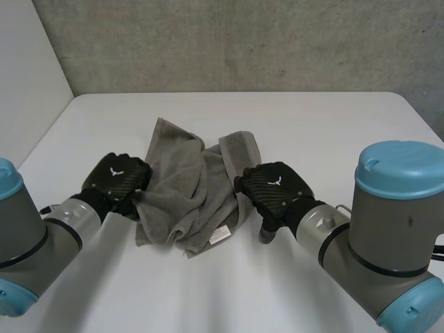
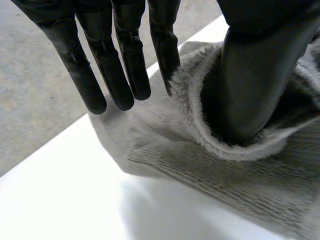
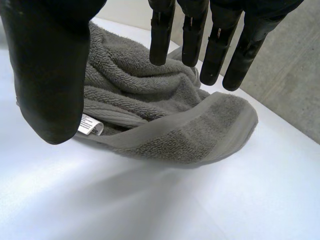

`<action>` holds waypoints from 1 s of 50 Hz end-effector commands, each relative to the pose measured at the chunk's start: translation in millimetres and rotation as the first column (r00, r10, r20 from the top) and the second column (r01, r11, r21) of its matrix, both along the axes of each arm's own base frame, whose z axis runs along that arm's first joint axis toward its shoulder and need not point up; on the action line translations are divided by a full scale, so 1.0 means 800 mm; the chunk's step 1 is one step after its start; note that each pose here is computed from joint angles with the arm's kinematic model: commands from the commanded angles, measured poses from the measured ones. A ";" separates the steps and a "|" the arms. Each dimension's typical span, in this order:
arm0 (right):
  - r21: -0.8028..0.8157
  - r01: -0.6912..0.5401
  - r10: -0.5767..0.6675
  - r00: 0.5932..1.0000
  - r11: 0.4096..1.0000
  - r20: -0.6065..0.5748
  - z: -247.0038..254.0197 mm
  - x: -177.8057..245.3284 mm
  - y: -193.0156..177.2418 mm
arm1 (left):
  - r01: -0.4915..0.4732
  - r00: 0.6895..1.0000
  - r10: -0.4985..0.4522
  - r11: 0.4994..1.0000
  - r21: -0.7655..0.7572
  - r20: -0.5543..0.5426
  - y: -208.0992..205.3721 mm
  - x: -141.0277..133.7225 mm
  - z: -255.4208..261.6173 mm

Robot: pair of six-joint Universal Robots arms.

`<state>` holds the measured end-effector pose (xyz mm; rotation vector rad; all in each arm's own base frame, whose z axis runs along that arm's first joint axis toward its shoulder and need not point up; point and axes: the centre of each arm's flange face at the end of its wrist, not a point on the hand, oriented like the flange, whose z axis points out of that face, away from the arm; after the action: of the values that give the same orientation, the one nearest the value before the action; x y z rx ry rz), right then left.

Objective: Fold the towel.

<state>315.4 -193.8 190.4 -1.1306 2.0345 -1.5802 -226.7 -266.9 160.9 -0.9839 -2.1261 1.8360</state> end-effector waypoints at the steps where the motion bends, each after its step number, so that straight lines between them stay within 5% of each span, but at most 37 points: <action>1: 0.000 -0.026 0.026 0.999 1.000 0.025 -0.023 0.009 0.003 | -0.044 0.998 0.042 0.998 -0.054 -0.037 -0.010 0.004 -0.003; 26: -0.147 -0.116 0.100 0.989 0.982 -0.109 -0.094 0.046 -0.032 | -0.086 0.996 0.082 0.992 -0.096 -0.042 -0.012 0.008 -0.014; 50: -0.239 -0.077 0.068 0.997 0.968 -0.046 -0.089 0.053 -0.053 | -0.094 0.995 0.091 0.992 -0.084 -0.040 -0.007 0.010 -0.016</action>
<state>359.9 -231.2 112.9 -1.3378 1.8358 -1.7969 -219.3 -273.0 148.1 -0.8762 -2.1187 1.9895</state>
